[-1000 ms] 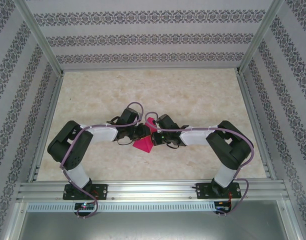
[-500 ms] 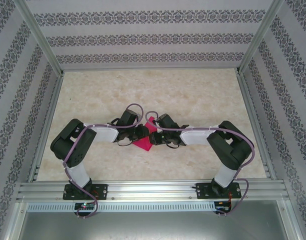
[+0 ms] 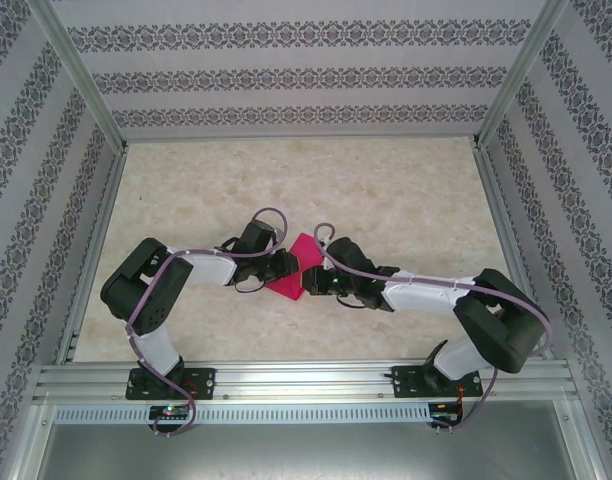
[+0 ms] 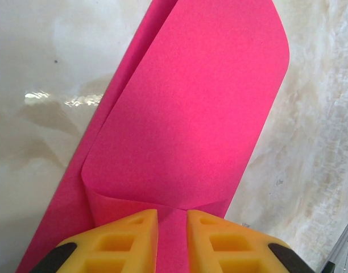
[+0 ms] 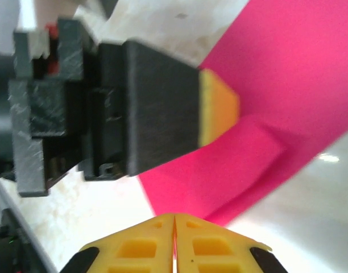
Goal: Fold a paper plane with a square sheet of paper (pick it up from the middle)
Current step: Fold the triangle a second time at the center of the table.
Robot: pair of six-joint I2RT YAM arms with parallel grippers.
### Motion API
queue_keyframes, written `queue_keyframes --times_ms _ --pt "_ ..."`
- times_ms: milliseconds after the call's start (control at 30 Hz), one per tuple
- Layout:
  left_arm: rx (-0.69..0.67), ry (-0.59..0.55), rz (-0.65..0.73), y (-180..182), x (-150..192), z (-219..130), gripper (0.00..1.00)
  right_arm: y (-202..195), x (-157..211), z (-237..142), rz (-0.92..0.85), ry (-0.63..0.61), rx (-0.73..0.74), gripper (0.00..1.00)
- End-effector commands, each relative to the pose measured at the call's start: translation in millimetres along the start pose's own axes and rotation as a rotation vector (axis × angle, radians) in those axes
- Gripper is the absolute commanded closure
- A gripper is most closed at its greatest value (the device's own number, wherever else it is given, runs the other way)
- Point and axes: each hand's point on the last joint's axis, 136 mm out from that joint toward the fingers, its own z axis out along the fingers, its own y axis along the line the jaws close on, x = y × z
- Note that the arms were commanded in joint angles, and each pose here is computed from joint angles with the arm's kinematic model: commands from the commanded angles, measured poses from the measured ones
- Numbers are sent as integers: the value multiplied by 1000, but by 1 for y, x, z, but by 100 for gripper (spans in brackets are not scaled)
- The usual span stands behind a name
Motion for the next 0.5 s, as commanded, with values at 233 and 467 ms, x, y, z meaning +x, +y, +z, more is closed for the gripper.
queue_keyframes --times_ms 233,467 --pt "-114 75 -15 41 24 10 77 24 7 39 123 23 -69 93" --pt "-114 76 -10 41 24 11 77 16 7 36 136 13 -36 92"
